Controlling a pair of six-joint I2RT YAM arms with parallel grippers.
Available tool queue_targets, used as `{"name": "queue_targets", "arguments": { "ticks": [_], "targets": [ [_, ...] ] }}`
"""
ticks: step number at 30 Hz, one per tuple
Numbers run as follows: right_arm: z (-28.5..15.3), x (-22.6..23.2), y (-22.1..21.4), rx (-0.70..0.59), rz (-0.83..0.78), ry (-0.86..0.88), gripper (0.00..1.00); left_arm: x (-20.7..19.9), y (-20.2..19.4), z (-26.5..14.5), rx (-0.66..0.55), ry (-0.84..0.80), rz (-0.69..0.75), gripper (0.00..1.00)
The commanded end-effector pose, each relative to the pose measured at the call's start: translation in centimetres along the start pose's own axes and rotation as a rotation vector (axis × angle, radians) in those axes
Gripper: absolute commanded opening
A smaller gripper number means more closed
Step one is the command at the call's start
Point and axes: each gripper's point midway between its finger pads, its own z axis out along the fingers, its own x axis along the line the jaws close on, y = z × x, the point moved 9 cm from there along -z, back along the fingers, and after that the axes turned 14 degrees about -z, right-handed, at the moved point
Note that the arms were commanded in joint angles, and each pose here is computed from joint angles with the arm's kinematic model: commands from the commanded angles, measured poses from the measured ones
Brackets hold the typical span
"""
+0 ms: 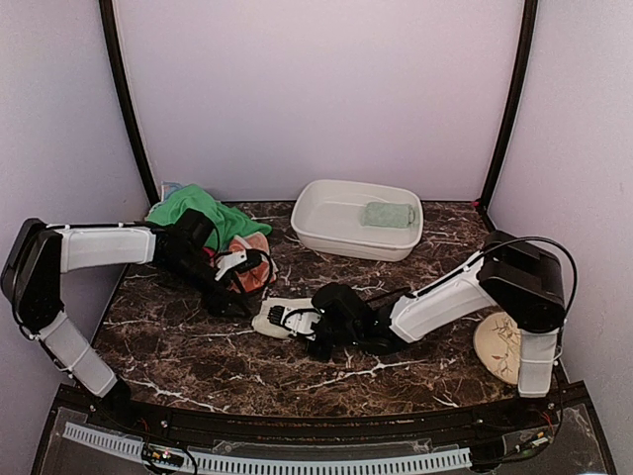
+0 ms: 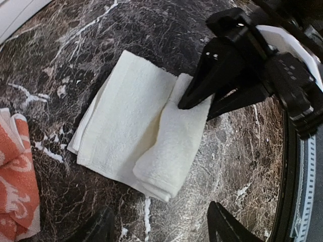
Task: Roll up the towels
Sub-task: Roll the towel at the center of the board.
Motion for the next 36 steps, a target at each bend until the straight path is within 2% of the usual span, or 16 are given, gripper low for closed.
{"name": "queue_targets", "arguments": {
  "ticks": [1, 9, 15, 21, 26, 31, 33, 36],
  "targets": [
    [-0.4, 2.3, -2.4, 0.079, 0.226, 0.295, 0.00, -1.0, -0.8, -0.4, -0.048, 0.030, 0.144, 0.65],
    [0.6, 2.2, -5.3, 0.141, 0.580, 0.562, 0.00, -2.7, -1.0, -0.6, -0.061, -0.025, 0.201, 0.51],
    [2.0, 1.0, -7.2, 0.211, 0.805, 0.690, 0.00, -6.5, -1.3, 2.0, 0.011, 0.029, 0.429, 0.51],
    [2.7, 0.4, -8.8, 0.299, 0.969, 0.767, 0.00, -5.8, 1.4, 3.3, -0.019, 0.133, 0.492, 0.53],
    [2.4, 0.5, -9.1, 0.293, 1.065, 0.809, 0.00, -4.0, 2.3, 5.3, 0.031, 0.186, 0.449, 0.47],
    [1.2, 0.0, -7.9, 0.177, 1.132, 0.828, 0.00, -3.1, 1.6, 6.8, 0.057, 0.167, 0.357, 0.40],
    [0.6, 0.6, -8.1, 0.153, 1.159, 0.832, 0.02, -2.8, 1.4, 7.3, 0.084, 0.163, 0.319, 0.36],
    [-0.2, 0.9, -8.3, 0.128, 1.191, 0.813, 0.11, -3.0, 1.1, 7.9, 0.113, 0.099, 0.253, 0.23]
  ]
}}
